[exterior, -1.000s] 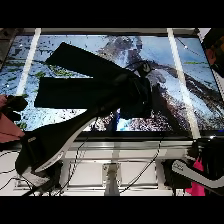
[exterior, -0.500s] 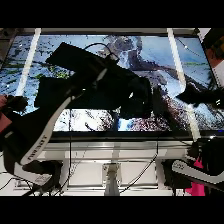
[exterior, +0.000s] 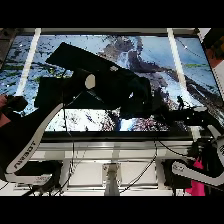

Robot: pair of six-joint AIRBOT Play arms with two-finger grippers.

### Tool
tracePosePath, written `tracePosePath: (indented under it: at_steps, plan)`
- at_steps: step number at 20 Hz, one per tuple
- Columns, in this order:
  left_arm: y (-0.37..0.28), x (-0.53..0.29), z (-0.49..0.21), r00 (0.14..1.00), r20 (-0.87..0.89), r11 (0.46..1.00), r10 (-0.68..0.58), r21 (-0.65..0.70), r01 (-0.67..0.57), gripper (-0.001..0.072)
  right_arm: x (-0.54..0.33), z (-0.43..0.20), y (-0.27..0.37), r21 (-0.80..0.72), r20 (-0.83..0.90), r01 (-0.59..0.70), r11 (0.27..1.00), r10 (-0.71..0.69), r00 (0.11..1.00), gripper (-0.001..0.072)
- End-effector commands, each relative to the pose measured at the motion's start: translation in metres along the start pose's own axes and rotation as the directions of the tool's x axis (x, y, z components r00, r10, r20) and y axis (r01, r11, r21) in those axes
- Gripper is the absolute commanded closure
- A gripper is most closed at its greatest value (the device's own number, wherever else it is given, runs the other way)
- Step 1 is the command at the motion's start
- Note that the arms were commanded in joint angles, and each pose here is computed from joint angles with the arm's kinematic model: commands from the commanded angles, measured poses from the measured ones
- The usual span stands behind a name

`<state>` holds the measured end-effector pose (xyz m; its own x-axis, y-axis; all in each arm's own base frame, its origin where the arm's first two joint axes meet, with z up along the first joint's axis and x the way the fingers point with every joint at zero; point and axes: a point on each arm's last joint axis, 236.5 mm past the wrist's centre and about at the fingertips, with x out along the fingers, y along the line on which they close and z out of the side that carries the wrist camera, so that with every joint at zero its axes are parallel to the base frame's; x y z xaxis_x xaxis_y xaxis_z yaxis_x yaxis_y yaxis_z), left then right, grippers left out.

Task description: Fold the clothes and pants, and hang the long-sleeved shirts on hangers.

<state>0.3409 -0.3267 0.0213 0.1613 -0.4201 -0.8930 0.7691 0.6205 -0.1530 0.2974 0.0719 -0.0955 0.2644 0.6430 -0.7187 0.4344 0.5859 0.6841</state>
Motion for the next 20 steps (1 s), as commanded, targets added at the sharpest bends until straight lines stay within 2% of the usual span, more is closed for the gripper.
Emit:
tracePosePath:
  at_steps: [1,2,8,10,11,13,15,18,20]
  plan:
    - [-0.037,0.007,0.012,0.996,0.049,0.986,-0.079,0.154,0.071,0.0248,0.014,0.007,0.001,-0.007,0.056,0.039,0.999,-0.038,0.998,0.0301]
    - [-0.046,0.008,0.013,0.995,0.047,0.979,-0.087,0.186,0.077,0.0226,0.014,0.007,0.001,-0.002,0.057,0.035,0.999,-0.035,0.998,0.0301]
    - [-0.084,0.014,0.011,0.993,0.032,0.934,-0.117,0.343,0.099,0.0223,0.014,0.025,-0.001,0.023,0.129,0.036,0.999,-0.038,0.991,0.0302]
    - [-0.093,0.014,0.011,0.991,0.033,0.925,-0.126,0.365,0.106,0.0168,0.019,0.025,-0.005,0.045,0.117,0.035,0.998,-0.04,0.992,0.0302]
    - [-0.1,0.015,0.011,0.99,0.03,0.913,-0.139,0.39,0.117,0.0113,0.021,0.023,-0.007,0.051,0.108,0.039,0.998,-0.044,0.993,0.0304]
    - [-0.12,0.014,0.011,0.982,0.033,0.903,-0.186,0.4,0.157,0.0096,0.025,0.021,-0.008,0.052,0.095,0.031,0.998,-0.036,0.995,0.0334]
    - [-0.138,0.015,0.012,0.976,0.039,0.892,-0.215,0.414,0.18,0.0076,0.024,0.024,-0.004,0.065,0.104,0.015,0.998,-0.022,0.994,0.0333]
    - [-0.145,0.027,0.03,0.978,0.115,0.878,-0.171,0.469,0.098,0.0072,0.024,0.026,-0.003,0.071,0.112,0.009,0.997,-0.017,0.994,0.0333]
    - [-0.138,0.047,0.027,0.989,0.108,0.848,-0.105,0.528,0.032,0.0072,0.024,0.025,-0.003,0.072,0.109,0.006,0.997,-0.014,0.994,0.0332]
